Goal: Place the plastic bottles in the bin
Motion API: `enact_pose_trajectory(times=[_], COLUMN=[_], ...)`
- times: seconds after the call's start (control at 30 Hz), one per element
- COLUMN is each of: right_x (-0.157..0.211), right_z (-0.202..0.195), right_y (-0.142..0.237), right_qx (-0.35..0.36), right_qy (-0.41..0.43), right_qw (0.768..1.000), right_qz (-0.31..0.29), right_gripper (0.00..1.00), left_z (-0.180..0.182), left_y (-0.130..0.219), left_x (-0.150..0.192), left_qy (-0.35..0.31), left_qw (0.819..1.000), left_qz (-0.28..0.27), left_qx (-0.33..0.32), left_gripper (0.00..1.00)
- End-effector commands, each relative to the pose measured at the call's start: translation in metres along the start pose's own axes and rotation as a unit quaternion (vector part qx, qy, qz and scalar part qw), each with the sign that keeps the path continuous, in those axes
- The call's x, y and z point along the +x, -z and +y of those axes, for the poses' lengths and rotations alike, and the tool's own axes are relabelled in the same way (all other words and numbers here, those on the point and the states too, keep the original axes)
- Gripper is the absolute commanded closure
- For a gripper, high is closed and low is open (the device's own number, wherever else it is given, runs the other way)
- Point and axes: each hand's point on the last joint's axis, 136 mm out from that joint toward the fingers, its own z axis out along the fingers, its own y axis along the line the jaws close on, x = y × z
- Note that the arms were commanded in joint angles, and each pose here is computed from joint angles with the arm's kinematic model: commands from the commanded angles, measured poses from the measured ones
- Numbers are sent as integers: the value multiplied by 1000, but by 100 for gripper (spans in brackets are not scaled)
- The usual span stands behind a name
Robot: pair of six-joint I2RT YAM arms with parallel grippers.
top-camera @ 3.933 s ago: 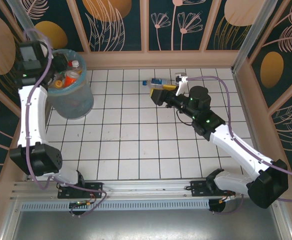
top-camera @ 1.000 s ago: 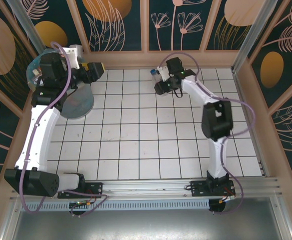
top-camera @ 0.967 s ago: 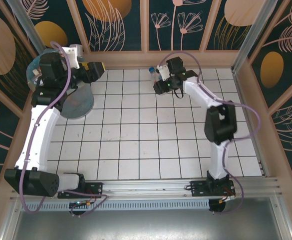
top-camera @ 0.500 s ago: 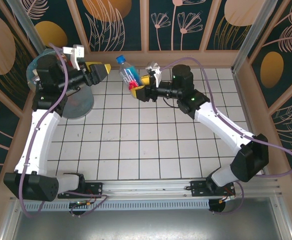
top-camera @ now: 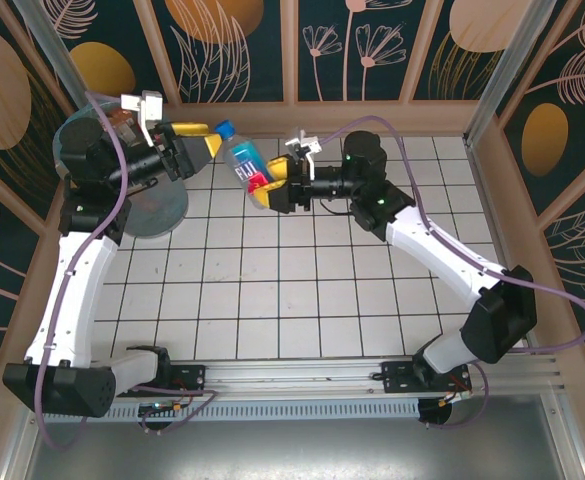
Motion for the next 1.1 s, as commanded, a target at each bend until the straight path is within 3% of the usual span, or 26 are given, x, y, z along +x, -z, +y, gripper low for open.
enact_pose_trajectory(times=[0.0,0.3,0.47,0.53,0.6,0.7,0.8,0.93,1.07], right_x=[-8,9,10,9,5,-2,-6,-14,0], right_z=[15,10,7,4,0,-16,-29,-34,-37], right_y=[-7,-25,-28,-27,-26,-20,-11,2,21], right_qx=[-43,-42,-35,-25,-2,63,121,177,225], right_qy=[12,-8,-8,-6,-3,2,13,12,12], right_qw=[999,999,999,999,1000,998,993,984,974], right_qz=[-4,32,32,30,23,5,-7,-5,6], right_gripper=[47,46,46,43,33,16,6,3,1], left_z=[-5,-10,-10,-9,-8,-4,3,13,21], left_y=[-1,-2,-2,-1,1,5,11,27,56], left_x=[2,11,10,6,-3,-21,-41,-72,-94], left_qy=[-4,-10,-12,-16,-23,-34,-46,-46,-57], left_qw=[1000,999,1000,1000,1000,998,992,975,945], left_qz=[0,14,12,4,-12,-46,-82,-139,-192], left_qx=[14,28,25,17,0,-42,-89,-169,-260], left_gripper=[26,47,76,89,98,100,100,100,100])
